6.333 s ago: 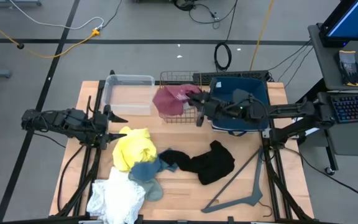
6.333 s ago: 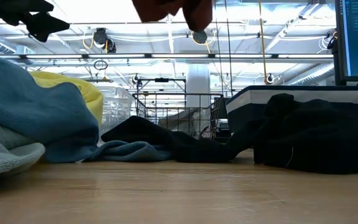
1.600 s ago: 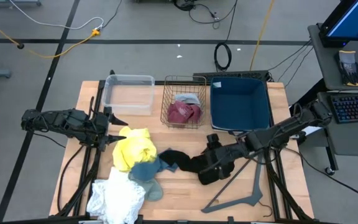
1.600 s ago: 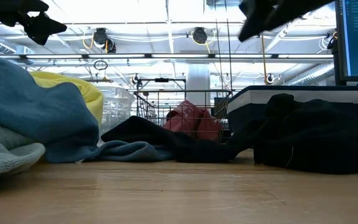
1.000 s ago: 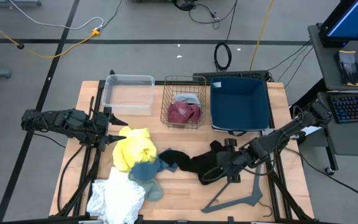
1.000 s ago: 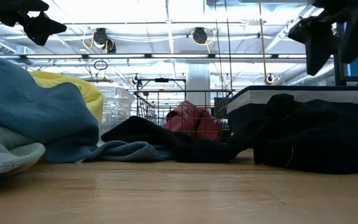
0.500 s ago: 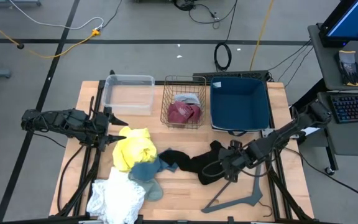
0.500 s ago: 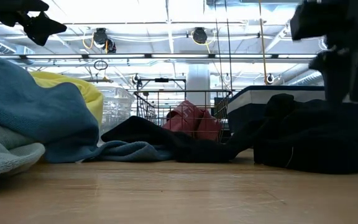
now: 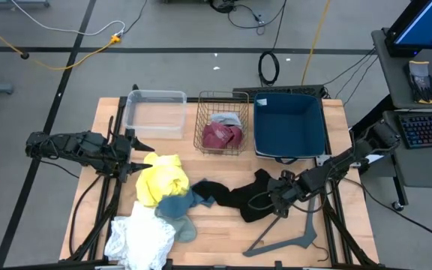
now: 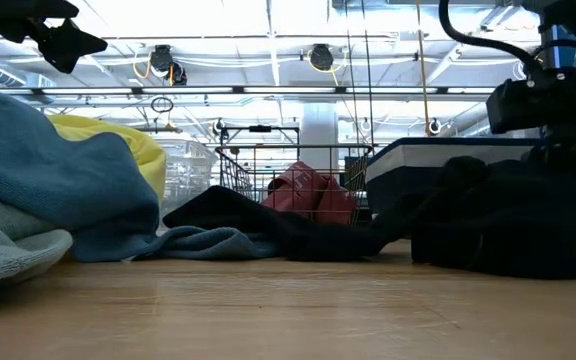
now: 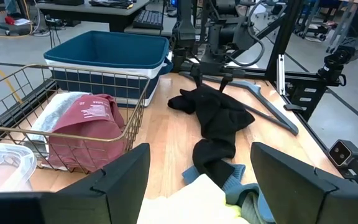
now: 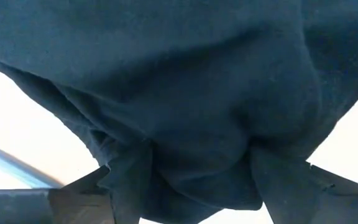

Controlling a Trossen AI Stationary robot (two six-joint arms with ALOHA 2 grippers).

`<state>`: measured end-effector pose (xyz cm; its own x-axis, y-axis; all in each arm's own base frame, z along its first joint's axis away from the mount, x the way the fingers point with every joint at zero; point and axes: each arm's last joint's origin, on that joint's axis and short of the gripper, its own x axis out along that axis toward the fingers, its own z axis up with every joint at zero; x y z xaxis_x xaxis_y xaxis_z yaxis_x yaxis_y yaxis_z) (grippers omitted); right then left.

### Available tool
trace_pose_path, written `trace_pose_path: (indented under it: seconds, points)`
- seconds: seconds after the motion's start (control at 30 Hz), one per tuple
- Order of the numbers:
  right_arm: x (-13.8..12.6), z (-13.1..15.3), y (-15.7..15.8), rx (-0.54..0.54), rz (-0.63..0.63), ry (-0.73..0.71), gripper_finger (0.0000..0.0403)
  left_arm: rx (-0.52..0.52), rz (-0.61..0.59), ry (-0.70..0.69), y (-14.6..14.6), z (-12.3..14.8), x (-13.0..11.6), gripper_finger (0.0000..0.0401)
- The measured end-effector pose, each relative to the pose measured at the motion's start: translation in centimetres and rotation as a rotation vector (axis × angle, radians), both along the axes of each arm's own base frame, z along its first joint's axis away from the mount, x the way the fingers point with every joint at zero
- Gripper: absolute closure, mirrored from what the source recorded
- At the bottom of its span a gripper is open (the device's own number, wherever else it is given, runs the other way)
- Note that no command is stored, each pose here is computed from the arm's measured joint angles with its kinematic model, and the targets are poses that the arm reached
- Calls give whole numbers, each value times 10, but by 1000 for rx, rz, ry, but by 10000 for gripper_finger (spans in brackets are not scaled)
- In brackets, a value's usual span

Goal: Pick & Place Cloths
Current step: Put the black shorts into the wire basket

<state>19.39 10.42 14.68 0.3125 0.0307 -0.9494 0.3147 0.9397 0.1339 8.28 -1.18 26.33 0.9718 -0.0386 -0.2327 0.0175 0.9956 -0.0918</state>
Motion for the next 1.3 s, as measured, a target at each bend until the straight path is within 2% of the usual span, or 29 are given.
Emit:
trace_pose_path:
  seconds: [0.1,0.2,0.5,0.63,0.8,0.93,1.3]
  points:
    - [-1,-1,-1,-3,0,6,159,0,0,0,0,0,0,119]
    - [-1,-1,-1,-3,0,5,190,1,0,0,0,0,0,119]
    - [-1,-1,1,49,14,28,332,4,-1,0,0,0,0,119]
    - [-2,-2,2,97,-29,50,387,4,-1,0,0,0,0,119]
    - [-3,1,2,144,-78,60,388,4,-1,0,0,0,0,119]
    - [-1,10,5,194,-67,51,395,4,-1,0,0,0,0,119]
    - [11,70,13,290,-12,-100,395,31,-7,0,0,0,0,119]
